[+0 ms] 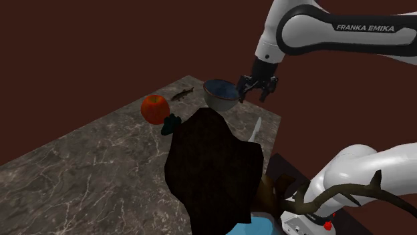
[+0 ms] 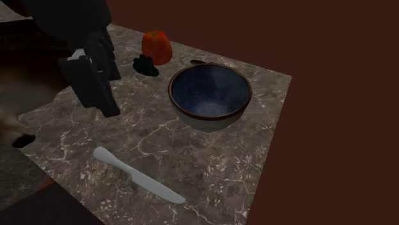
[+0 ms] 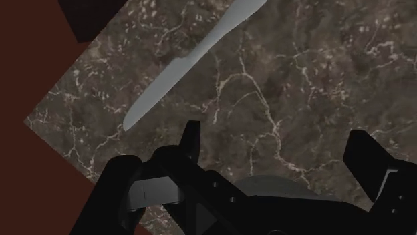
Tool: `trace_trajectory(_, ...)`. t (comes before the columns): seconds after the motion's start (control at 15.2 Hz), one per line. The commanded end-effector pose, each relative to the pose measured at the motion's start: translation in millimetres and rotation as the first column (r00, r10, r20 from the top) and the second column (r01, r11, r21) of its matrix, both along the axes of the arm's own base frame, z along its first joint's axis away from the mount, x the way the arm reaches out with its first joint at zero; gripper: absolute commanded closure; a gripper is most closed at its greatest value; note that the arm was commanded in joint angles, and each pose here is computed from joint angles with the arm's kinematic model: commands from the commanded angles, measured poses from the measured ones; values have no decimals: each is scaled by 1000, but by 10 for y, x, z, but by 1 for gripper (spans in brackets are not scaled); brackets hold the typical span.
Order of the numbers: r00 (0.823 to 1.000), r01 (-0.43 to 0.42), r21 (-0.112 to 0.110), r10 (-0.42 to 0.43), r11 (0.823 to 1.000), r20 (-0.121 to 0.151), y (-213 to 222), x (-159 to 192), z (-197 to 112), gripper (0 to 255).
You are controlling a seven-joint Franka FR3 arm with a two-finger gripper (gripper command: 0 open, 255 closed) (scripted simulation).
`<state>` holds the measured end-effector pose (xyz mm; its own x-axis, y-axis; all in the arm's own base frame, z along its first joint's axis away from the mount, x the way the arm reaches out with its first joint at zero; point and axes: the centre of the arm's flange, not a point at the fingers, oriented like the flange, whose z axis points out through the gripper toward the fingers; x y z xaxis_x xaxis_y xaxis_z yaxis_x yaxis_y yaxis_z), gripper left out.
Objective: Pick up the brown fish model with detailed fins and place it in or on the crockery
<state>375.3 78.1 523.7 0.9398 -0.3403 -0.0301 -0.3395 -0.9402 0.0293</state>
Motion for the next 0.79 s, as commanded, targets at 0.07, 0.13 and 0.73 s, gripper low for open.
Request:
trace_trajectory(0.07, 994, 109, 2, -109, 994, 0, 232, 295, -112, 0)
trace_trajectory(0.13, 990, 143, 3, -143, 990, 0, 307, 397, -147, 0)
trace_trajectory(0.73, 900, 436, 5, -436, 900, -2, 819, 1405, -464, 0)
